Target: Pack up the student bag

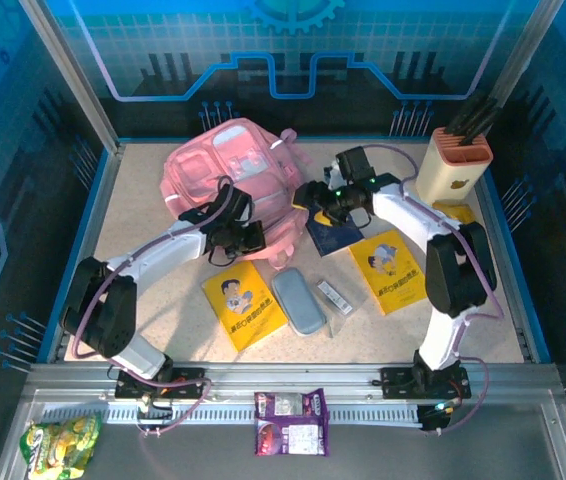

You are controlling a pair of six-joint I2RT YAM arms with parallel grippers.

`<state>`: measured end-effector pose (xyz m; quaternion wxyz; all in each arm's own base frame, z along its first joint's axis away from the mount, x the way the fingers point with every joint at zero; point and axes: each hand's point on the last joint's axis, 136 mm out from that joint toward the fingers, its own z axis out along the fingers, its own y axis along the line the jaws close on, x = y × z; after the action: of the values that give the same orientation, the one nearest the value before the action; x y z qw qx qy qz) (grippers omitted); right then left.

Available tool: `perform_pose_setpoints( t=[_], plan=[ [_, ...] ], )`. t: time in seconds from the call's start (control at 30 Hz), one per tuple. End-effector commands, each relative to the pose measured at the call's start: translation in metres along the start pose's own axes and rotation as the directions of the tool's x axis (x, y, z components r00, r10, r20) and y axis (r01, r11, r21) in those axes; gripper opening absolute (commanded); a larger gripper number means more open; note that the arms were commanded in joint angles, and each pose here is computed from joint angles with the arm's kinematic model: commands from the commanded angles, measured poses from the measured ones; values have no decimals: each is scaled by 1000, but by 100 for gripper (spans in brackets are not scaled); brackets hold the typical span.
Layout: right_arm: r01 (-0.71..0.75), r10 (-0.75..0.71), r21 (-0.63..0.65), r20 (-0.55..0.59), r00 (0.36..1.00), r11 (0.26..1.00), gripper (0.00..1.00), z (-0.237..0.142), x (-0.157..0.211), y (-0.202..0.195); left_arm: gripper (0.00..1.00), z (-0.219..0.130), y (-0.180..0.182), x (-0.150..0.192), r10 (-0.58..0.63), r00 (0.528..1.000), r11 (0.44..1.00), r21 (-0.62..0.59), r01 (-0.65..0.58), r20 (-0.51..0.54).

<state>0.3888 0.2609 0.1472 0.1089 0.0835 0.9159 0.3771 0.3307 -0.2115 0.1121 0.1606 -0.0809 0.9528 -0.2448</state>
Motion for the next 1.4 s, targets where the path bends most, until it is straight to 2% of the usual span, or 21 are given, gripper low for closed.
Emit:
perform_pose_setpoints(
  t=[0.0,0.07,0.27,0.4,0.6,0.7,0.87,0.97,1.17,1.37],
  plan=[
    [-50,50,-28,-9,999,998,84,9,20,18,0,-5,-34,-13,36,999,994,98,-38,28],
    [-85,85,-5,-19,996,996,85,18,29,19,0,-3,-38,-11,41,999,993,107,-44,29],
    [-149,145,84,59,988,985,80,40,33,8,0,-1,-42,-9,46,999,993,106,-49,29],
    [-170,160,125,87,983,977,72,52,28,1,0,0,-49,-5,65,998,990,127,-68,24],
    [-123,102,170,126,987,978,55,68,19,0,0,1,-59,-2,108,994,983,152,-107,2],
    [-93,72,162,132,989,982,44,73,14,1,0,-2,-58,0,132,991,981,143,-130,-3],
    [-53,22,167,178,984,985,12,63,1,4,0,-10,-49,7,152,988,983,109,-150,-12],
    [-18,-15,154,207,978,988,0,54,-6,13,0,-16,-39,10,171,985,983,66,-169,-12],
    [-8,-22,113,255,967,994,0,38,-23,21,0,-27,-13,14,170,985,985,-39,-170,-1],
    [43,-69,102,267,961,994,0,19,-40,32,0,-37,15,15,108,994,991,-77,-106,23]
  ],
)
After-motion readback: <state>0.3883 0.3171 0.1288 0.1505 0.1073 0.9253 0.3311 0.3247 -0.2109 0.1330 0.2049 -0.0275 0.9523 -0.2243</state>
